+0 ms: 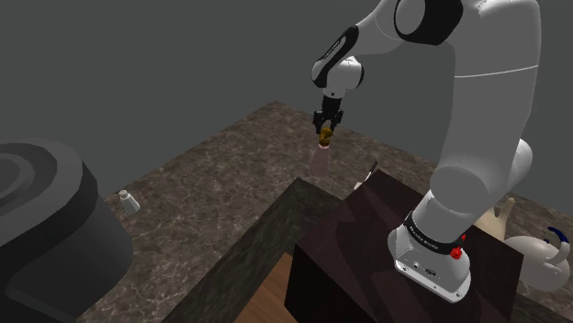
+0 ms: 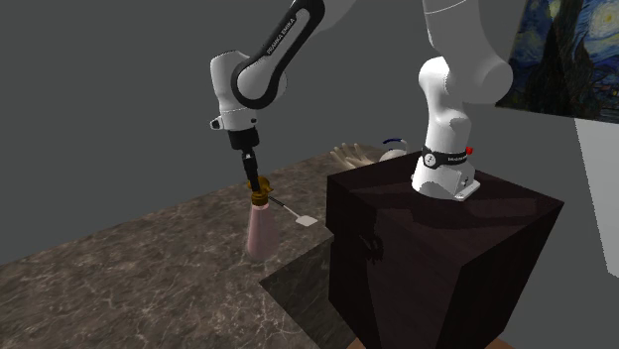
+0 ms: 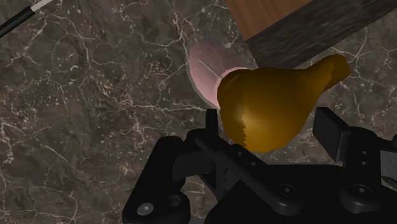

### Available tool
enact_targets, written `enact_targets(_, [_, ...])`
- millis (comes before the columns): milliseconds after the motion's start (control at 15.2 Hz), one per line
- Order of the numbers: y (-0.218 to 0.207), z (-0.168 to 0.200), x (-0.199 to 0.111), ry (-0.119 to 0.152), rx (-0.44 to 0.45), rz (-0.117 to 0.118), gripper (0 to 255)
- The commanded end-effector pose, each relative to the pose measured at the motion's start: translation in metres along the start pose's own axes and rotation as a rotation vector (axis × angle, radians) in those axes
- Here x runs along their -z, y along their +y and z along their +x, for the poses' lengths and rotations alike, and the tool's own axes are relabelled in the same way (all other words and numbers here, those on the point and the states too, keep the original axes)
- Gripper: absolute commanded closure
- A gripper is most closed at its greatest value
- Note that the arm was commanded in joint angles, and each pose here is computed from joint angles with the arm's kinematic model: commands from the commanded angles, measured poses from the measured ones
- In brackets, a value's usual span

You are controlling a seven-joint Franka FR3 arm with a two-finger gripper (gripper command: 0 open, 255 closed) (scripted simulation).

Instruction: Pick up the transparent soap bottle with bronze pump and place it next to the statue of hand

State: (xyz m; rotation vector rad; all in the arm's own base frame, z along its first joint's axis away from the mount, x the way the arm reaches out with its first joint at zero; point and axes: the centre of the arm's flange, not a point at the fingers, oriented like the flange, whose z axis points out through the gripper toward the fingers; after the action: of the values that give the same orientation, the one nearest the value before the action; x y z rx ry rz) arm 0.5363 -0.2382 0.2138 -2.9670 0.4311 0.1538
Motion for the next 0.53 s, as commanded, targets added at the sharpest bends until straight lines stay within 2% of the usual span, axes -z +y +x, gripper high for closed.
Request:
enact_targets(0, [-0.001, -0.001, 0.005, 0.001, 0.000, 0.000, 255])
enact_targets(462, [-0.005, -0.005, 0.042, 0.001, 0.000, 0.000, 255])
